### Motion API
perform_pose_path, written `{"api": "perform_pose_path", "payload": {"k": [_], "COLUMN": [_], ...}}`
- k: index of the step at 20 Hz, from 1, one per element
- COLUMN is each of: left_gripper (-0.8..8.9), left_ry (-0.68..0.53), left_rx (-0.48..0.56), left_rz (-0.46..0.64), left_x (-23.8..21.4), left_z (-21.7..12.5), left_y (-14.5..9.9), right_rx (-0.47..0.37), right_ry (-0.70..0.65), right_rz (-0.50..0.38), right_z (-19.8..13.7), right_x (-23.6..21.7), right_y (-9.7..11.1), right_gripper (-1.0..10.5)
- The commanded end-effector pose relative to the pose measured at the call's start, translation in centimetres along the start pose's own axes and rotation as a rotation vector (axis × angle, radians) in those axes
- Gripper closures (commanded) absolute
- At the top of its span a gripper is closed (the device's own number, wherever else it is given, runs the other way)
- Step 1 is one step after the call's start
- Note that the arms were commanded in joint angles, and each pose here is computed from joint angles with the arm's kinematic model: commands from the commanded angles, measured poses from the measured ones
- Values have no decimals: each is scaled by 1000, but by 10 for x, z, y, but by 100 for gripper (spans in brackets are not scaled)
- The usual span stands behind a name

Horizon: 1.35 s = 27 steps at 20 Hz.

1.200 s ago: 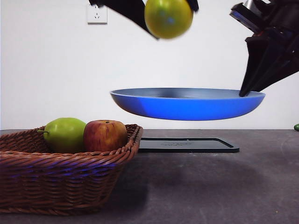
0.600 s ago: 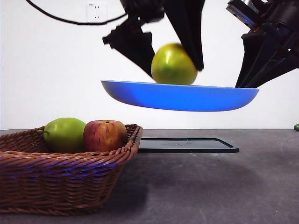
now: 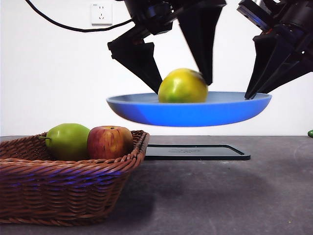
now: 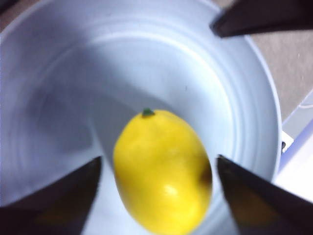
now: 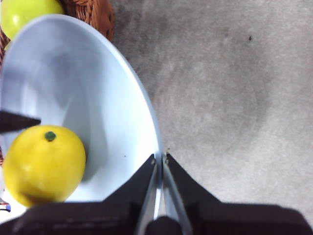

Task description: Take the lemon from the basket,put the lemon in the plate,hand out the plate

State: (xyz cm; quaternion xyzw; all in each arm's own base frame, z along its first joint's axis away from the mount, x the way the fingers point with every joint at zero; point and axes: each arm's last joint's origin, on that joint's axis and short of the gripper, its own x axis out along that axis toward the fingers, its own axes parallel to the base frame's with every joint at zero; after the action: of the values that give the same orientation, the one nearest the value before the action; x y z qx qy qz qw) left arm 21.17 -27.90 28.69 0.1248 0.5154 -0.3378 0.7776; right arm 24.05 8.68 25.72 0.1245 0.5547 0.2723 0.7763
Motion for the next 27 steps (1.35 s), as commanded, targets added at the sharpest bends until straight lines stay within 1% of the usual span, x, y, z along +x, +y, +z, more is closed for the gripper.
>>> {"api": "perform_pose_path", "payload": {"k": [1, 5, 7, 9, 11, 13, 14, 17, 19, 24, 27], "left_gripper": [321, 321, 321, 321, 321, 321, 321, 321, 321, 321, 321], "left_ry": [-30, -37, -49, -60, -60, -49, -38, 45, 109, 113, 114], "left_rx": [24, 25, 37, 62, 89, 108, 111, 147, 164, 184, 195], "left_rz": [0, 1, -4, -2, 0, 19, 52, 172, 210, 205, 201], "left_x": [1, -2, -13, -31, -55, -74, -81, -87, -88, -88, -88], "left_z": [5, 7, 11, 16, 22, 24, 23, 13, 7, 5, 5], "left_y": [-5, -6, -9, -14, -17, -18, -18, -18, -16, -21, -22], "right_rx": [-7, -5, -11, -8, 22, 51, 64, 104, 141, 213, 250], "right_ry": [-15, -17, -32, -59, -90, -110, -122, -145, -149, -136, -142], "right_rz": [16, 13, 13, 9, 5, -18, -38, -55, -65, -77, -80], "right_z": [5, 6, 7, 10, 15, 25, 32, 62, 85, 141, 166], "right_x": [-2, -2, -2, -4, -5, -6, -7, -7, -3, 19, 38], "right_y": [3, 3, 3, 0, -5, -12, -16, -32, -44, -74, -94], "right_gripper": [944, 944, 944, 944, 944, 944, 944, 944, 944, 944, 944]}}
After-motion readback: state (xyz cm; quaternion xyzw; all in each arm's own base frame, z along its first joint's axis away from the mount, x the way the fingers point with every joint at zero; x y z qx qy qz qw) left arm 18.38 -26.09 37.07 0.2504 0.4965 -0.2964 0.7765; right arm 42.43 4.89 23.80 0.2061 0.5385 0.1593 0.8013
